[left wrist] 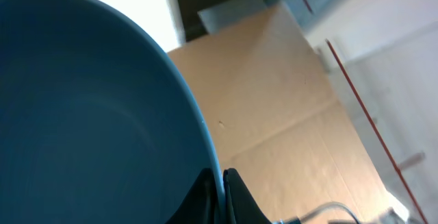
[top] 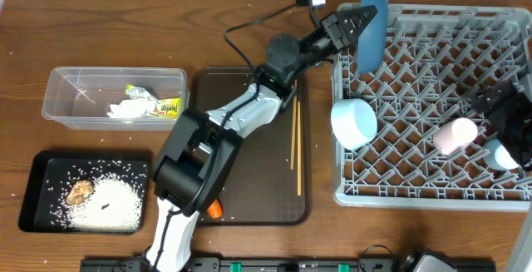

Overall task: Sort waste into correct bins and load items into the dishwasher rack
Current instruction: 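Carry blue plate to back of dish rack and stand it upright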

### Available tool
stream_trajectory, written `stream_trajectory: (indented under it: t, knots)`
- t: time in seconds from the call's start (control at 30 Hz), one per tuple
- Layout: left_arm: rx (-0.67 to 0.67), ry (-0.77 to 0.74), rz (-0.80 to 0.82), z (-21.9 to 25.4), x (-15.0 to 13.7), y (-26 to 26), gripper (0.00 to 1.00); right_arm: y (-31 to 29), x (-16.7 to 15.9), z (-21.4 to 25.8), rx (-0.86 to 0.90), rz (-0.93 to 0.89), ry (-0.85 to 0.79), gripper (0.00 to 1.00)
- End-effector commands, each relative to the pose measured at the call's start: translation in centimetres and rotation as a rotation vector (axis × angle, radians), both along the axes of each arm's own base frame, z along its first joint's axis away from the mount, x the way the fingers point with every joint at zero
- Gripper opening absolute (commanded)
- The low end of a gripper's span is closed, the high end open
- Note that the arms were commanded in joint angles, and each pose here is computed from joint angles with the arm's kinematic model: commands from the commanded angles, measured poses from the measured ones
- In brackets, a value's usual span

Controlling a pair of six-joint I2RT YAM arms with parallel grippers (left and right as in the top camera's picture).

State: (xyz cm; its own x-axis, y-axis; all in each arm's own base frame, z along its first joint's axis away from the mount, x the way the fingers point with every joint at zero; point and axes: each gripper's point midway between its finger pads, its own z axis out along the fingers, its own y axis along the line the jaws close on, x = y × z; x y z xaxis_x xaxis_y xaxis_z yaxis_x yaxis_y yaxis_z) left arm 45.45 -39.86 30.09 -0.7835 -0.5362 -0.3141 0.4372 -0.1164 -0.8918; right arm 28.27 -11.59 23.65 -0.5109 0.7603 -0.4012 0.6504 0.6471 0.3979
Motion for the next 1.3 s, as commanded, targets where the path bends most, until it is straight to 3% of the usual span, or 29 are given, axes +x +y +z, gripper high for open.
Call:
stream_trajectory:
  t: [0.0,0.37,0.9,1.27]
  knots:
    - [-0.053,0.015,0.049,1.0,1.0,0.1,0.06,-0.8,-0.5,0.0,-0.040,-0.010,0.021,0.96]
    - [-0.048,0.073,0.056,-1.4,1.8,-0.2,0.06,-0.8,-0.5,0.0,-0.041,-0.012,0.022,0.96]
    - [-0.048,0.117,0.038,-2.0,0.8,-2.0,0.06,-0.8,-0.5,0.0,-0.041,-0.012,0.023,0.96]
    - [-0.045,0.079,0.036,-1.6,0.0,-2.6,0.06,-0.8,-0.5,-0.1,-0.041,-0.012,0.025,0.96]
